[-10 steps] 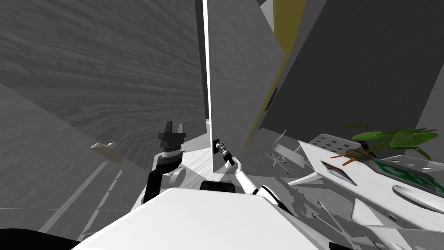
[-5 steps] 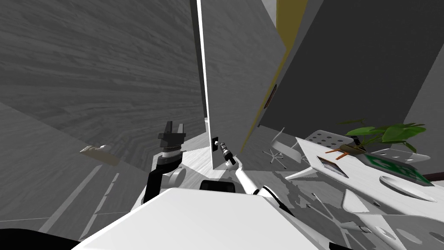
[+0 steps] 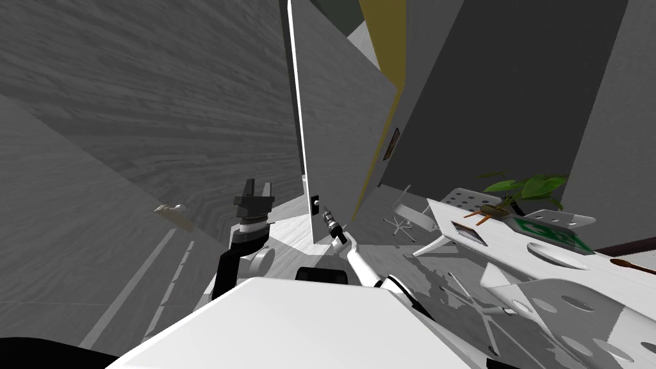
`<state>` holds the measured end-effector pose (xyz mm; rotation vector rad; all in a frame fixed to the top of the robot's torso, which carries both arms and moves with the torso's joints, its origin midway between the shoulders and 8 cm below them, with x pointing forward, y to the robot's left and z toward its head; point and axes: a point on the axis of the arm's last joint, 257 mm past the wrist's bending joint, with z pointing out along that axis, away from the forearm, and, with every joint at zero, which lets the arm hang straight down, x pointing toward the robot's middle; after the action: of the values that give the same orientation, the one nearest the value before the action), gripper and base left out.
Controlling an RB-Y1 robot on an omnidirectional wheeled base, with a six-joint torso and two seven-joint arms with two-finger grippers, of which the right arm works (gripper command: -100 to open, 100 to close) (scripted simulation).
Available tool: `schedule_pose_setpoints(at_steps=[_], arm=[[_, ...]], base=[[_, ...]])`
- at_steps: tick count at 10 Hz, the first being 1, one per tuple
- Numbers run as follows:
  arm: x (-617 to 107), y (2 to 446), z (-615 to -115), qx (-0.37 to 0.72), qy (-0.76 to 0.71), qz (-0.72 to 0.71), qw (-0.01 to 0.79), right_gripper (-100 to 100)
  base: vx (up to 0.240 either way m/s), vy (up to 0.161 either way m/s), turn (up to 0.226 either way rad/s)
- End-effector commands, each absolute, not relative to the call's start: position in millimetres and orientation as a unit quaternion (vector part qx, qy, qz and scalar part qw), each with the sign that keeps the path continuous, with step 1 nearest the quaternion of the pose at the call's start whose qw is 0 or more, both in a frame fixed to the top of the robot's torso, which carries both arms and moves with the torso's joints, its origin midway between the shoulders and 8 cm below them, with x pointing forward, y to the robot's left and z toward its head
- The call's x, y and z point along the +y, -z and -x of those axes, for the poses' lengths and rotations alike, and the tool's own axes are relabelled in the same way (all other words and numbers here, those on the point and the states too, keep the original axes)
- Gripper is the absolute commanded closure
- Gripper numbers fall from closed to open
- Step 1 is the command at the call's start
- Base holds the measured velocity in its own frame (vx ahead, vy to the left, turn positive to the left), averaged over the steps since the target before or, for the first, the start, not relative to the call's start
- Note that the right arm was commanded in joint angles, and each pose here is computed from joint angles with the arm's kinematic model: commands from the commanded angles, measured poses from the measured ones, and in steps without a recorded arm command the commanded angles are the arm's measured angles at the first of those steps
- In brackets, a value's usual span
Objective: Push the door open
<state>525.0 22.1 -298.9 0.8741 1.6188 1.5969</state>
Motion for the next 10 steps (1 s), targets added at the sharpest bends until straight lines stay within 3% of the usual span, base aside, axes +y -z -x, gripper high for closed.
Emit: schedule_pose_setpoints(at_steps=[1, 3, 10], arm=[[28.9, 296.8, -522.6, 0.622, -0.62, -0.337, 0.339, -100], [21.4, 298.6, -524.8, 0.623, -0.616, -0.337, 0.345, -100], [19.4, 297.0, -528.7, 0.618, -0.616, -0.34, 0.351, -100]], base=[[-0.199, -0.074, -0.014], [-0.004, 0.003, 0.017], [0.17, 0.104, 0.023]])
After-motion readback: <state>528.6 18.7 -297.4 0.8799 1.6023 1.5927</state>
